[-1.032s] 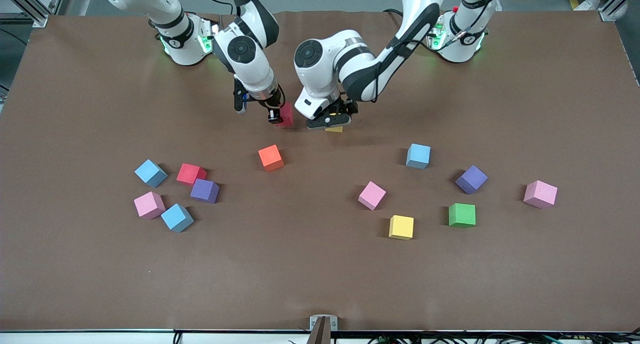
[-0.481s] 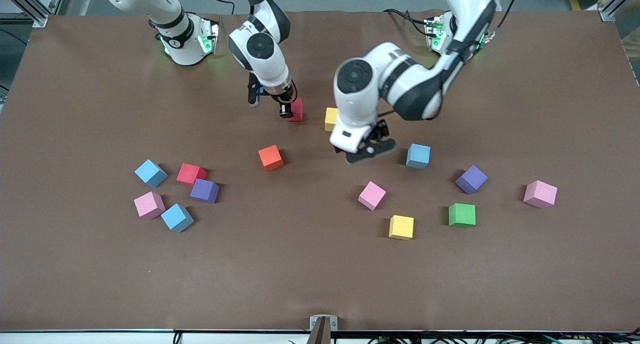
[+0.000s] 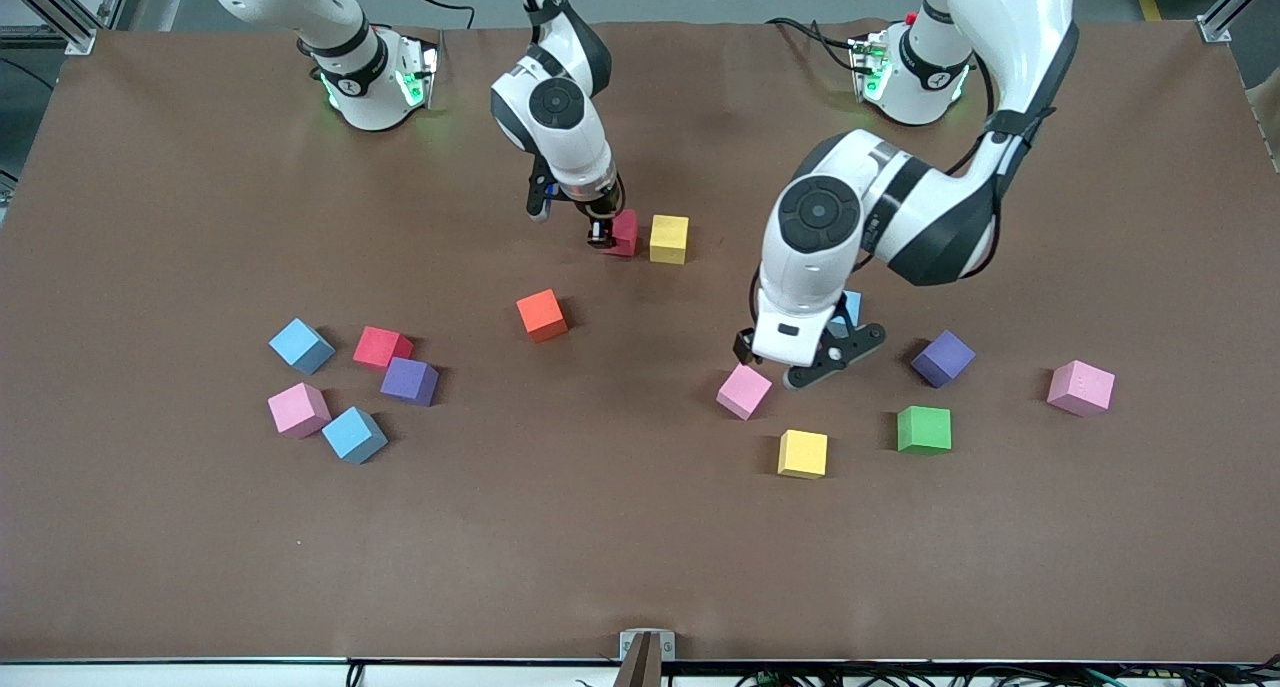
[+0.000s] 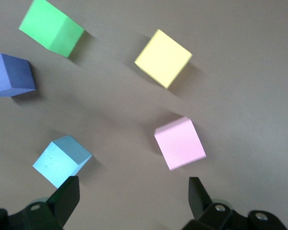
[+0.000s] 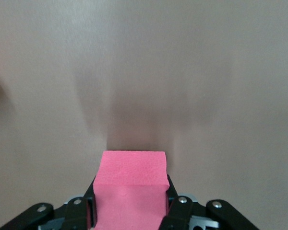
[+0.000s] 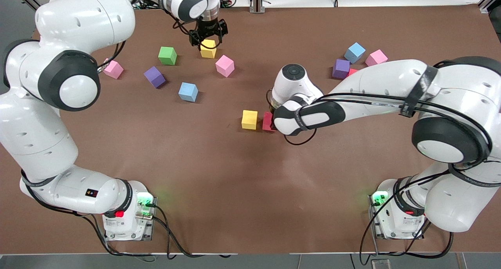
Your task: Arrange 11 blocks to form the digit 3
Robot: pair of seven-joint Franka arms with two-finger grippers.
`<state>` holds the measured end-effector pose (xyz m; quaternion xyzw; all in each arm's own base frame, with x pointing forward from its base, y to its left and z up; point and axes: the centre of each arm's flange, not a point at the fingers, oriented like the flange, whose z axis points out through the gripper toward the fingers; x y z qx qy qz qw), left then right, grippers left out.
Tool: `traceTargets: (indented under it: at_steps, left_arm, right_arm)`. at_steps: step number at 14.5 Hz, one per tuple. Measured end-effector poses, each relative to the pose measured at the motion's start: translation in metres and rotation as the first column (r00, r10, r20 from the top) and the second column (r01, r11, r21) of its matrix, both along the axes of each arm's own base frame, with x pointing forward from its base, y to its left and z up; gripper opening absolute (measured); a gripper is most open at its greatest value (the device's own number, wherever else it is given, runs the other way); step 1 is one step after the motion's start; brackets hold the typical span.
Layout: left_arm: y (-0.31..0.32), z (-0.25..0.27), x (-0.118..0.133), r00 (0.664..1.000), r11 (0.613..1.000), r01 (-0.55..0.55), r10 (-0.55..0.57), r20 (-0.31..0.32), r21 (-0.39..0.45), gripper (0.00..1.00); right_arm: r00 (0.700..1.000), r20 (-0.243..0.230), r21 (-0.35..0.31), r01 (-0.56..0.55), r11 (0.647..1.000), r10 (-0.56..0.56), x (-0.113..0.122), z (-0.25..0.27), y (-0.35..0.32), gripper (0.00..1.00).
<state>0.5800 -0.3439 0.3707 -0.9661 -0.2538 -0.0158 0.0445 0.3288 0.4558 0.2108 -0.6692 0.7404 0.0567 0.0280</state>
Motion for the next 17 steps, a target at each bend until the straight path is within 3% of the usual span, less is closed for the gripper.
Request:
traceTargets:
  at_steps: [4, 9, 17]
  left_arm:
    - [0.014, -0.014, 0.022, 0.990, 0.990, -0.140, 0.140, -0.006, -0.016, 1.00]
    - [0.000, -0.050, 0.050, 0.953, 0.950, -0.303, 0.303, -0.012, -0.075, 1.00]
    - [-0.020, -0.106, 0.046, 0.896, 0.889, -0.444, 0.440, -0.064, -0.108, 1.00]
  right_arm:
    - [1.000, -0.014, -0.012, 0.004, 1.000, -0.004, 0.002, -0.005, 0.010, 0.52]
    - [1.000, -0.013, -0.010, 0.003, 1.000, -0.003, 0.004, -0.005, 0.014, 0.52]
    - [1.000, -0.012, -0.009, -0.008, 1.000, 0.008, 0.001, -0.006, 0.021, 0.52]
